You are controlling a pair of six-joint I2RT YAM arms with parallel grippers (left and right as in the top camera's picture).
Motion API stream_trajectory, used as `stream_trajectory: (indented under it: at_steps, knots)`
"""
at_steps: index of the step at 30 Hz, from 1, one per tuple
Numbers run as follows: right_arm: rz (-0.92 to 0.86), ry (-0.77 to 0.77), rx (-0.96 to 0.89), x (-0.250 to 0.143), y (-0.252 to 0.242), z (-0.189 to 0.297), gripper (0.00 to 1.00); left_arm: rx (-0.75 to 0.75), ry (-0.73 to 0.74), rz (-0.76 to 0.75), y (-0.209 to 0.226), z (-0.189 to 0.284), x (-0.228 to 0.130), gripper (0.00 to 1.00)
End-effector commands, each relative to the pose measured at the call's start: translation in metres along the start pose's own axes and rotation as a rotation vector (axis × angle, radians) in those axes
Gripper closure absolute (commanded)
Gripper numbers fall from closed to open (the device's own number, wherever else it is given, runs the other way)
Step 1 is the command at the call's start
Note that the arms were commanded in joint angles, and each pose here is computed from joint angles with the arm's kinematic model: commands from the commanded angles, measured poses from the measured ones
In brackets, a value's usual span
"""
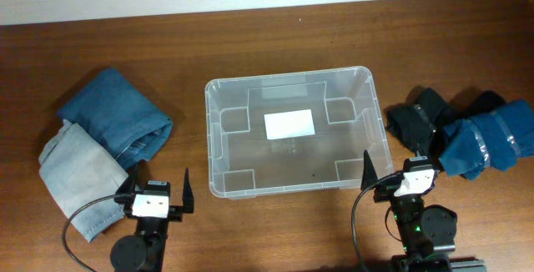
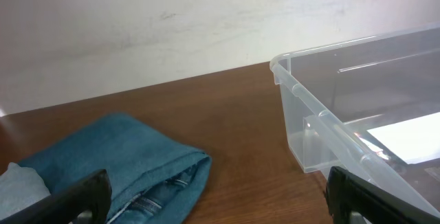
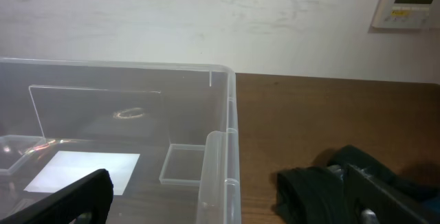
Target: Pack container
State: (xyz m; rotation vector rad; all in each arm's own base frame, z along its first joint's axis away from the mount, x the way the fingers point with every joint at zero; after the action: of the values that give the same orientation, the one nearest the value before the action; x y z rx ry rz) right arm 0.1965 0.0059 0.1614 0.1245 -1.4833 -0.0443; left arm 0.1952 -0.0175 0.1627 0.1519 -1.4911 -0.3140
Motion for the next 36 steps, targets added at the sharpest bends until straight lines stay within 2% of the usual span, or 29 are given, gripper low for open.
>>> stream_trajectory:
  at_steps: [1,30,31,33,36]
  knots:
    - [0.003,0.004,-0.003,-0.002,-0.001,0.000,0.02,0.008,0.001,-0.010,0.000,0.000,-0.002,0.01]
    - [0.002,0.002,0.001,-0.001,0.000,0.000,0.01,0.006,-0.003,-0.009,0.000,0.000,-0.002,0.01]
    - [0.003,-0.006,-0.004,0.003,0.000,0.001,0.02,0.011,-0.010,0.044,0.001,0.000,0.000,0.01]
    - [-0.049,-0.002,-0.022,0.022,0.000,0.007,0.02,0.017,-0.035,0.164,0.005,0.003,0.014,0.01]
    - [-0.080,0.084,-0.061,0.055,0.001,0.014,0.01,0.022,-0.058,0.176,0.018,0.009,0.055,0.01]
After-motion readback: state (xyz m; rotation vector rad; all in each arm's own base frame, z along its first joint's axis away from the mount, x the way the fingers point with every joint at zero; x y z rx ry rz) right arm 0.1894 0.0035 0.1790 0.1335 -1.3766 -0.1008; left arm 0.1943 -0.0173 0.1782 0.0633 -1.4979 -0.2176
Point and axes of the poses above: each gripper's point midway between its finger pads, its own z axis back along the fingers, its own y axis along the line the jaws close on, x = y × z, the point moved 5 cm from there along z, back along the fingers, and after that the axes turned 8 degrees about -z, right-handed, at the moved point
